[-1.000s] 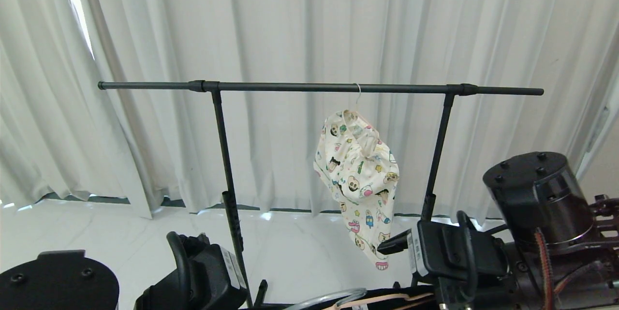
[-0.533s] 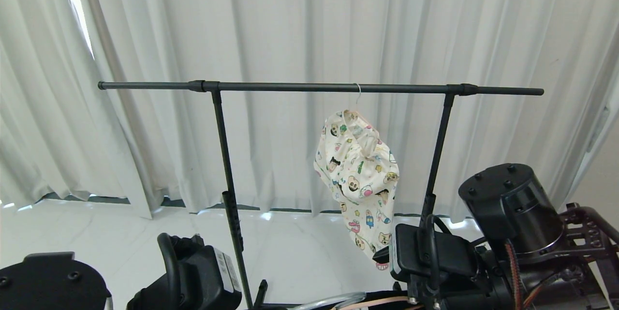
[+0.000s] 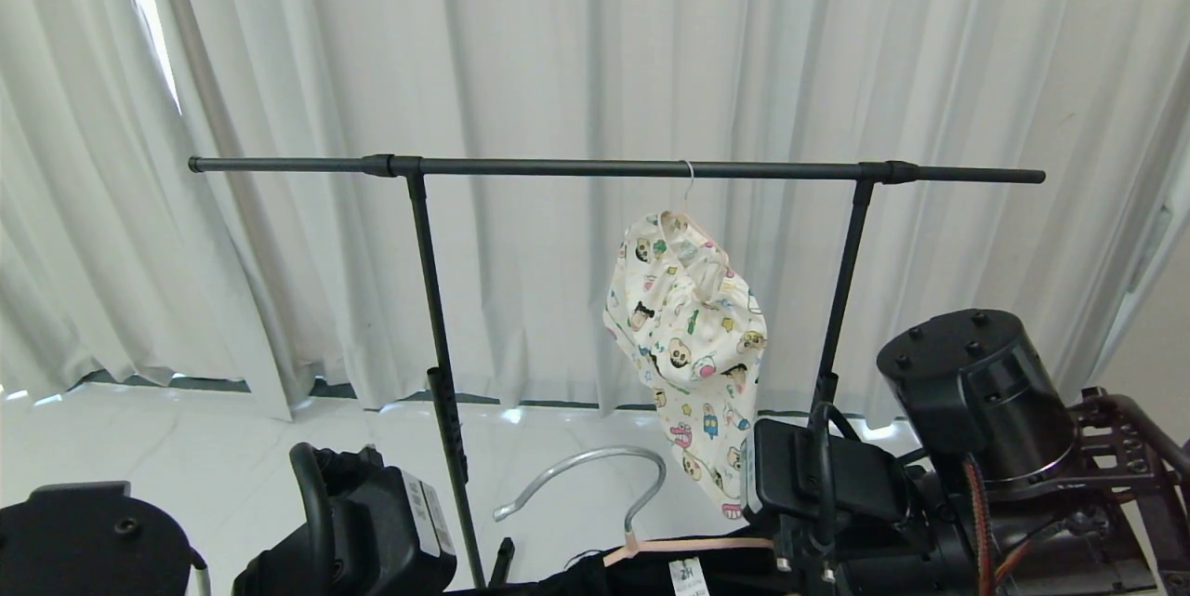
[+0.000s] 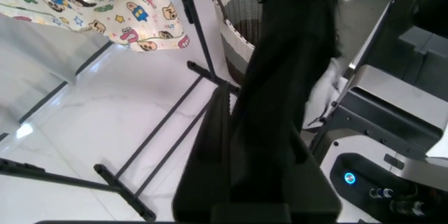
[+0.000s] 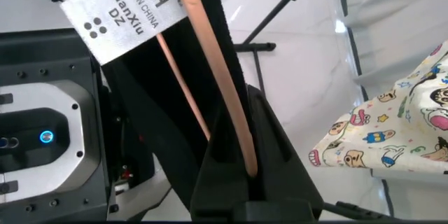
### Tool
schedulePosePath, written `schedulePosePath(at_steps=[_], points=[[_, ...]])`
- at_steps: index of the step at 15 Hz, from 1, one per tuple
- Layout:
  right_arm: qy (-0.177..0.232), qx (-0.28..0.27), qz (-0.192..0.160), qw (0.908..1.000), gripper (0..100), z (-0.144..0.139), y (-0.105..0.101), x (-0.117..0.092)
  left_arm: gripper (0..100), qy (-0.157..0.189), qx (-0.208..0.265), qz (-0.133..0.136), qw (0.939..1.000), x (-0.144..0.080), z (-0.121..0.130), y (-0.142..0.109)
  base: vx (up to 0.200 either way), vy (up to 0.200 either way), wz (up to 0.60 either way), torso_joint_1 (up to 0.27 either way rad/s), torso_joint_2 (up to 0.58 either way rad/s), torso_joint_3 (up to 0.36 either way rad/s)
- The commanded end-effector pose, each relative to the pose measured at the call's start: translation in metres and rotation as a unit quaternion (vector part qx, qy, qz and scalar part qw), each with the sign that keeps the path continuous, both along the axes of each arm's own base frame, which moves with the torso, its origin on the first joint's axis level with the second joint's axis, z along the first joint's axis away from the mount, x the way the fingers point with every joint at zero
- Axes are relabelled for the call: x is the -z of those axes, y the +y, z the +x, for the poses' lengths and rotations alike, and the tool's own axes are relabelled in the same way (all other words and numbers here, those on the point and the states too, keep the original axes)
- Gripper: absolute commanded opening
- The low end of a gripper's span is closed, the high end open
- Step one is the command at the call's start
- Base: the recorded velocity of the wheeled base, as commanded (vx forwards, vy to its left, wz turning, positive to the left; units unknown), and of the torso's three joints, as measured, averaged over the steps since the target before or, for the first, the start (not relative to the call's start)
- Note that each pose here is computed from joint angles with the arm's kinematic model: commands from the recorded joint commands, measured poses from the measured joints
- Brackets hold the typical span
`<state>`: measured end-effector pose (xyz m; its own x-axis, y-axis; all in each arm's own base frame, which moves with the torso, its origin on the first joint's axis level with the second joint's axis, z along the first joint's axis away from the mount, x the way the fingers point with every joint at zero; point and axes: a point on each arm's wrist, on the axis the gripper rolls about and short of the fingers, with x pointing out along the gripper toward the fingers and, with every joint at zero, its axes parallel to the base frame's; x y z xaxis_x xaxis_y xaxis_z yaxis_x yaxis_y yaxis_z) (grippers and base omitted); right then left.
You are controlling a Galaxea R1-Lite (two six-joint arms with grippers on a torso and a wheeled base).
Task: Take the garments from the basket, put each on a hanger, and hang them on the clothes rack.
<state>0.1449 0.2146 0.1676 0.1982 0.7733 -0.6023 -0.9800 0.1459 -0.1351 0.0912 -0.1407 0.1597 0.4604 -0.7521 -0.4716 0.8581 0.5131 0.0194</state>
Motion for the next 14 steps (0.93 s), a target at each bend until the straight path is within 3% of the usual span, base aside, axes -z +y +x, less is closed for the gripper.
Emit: schedulePosePath(at_steps=[1, 4, 7, 8, 12, 14], points=[[-0.001, -0.001, 0.000, 1.0000, 0, 0.001, 0.001, 0.001, 0, 0.001, 0.000, 0.002, 1.0000, 0.001, 0.000, 0.000, 0.000, 0.000, 0.00, 0.000, 0.00, 0.000], [-0.010, -0.007, 0.008, 0.9999, 0, -0.003, 0.003, -0.002, 0, 0.002, 0.000, 0.002, 1.0000, 0.001, 0.000, 0.000, 0.000, 0.000, 0.00, 0.000, 0.00, 0.000], [-0.043, -0.017, 0.038, 0.9982, 0, -0.002, 0.006, -0.008, 0, 0.002, 0.000, 0.005, 1.0000, 0.002, 0.000, 0.000, 0.000, 0.000, 0.00, 0.000, 0.00, 0.000], [-0.050, -0.021, 0.040, 0.9977, 0, -0.003, 0.005, -0.009, 100, 0.001, 0.000, 0.003, 1.0000, 0.002, 0.000, 0.000, 0.000, 0.000, 0.00, 0.000, 0.00, 0.000], [-0.138, -0.051, 0.075, 0.9862, 0, -0.004, -0.001, -0.027, 100, 0.002, -0.007, 0.004, 1.0000, 0.003, 0.000, 0.003, 0.000, 0.000, 0.00, 0.000, 0.00, 0.000], [-0.162, -0.045, 0.085, 0.9821, 0, -0.006, -0.012, -0.033, 100, 0.004, -0.012, 0.008, 0.9999, 0.006, -0.001, 0.007, 0.000, 0.000, 0.00, 0.000, 0.00, 0.000]])
